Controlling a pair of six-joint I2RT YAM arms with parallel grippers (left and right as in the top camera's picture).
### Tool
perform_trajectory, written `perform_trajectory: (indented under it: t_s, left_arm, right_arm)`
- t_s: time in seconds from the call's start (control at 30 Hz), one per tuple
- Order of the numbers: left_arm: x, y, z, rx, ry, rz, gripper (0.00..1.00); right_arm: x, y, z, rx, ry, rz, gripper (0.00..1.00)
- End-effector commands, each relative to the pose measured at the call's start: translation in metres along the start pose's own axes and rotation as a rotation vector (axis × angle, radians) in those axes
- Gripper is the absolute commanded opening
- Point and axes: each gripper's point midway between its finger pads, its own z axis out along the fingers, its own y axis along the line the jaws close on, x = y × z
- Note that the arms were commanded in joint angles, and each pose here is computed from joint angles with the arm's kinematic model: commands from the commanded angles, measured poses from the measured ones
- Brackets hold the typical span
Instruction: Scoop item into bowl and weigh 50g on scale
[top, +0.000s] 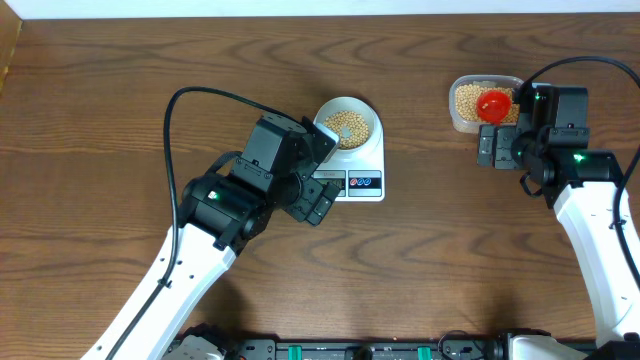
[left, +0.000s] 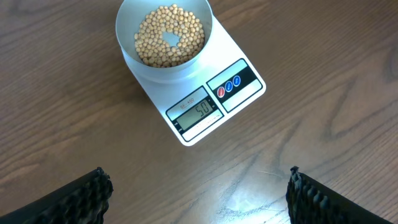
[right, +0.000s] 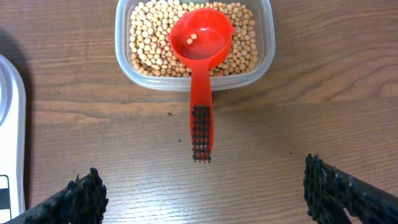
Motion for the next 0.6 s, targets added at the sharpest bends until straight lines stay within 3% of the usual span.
perform_trajectory:
  t_s: [0.0, 0.57]
  left_arm:
    - [-0.0015, -0.0013, 0.0, 0.011, -0.001, 0.015, 0.92]
    - [-0.0015, -0.0013, 0.0, 0.011, -0.001, 0.015, 0.92]
  right_arm:
    - [-0.0104, -0.0027, -0.007, -0.001, -0.032, -0.003, 0.99]
    - [-0.0085, -0.0024, -0.007, -0.001, -0.025, -0.004, 0.99]
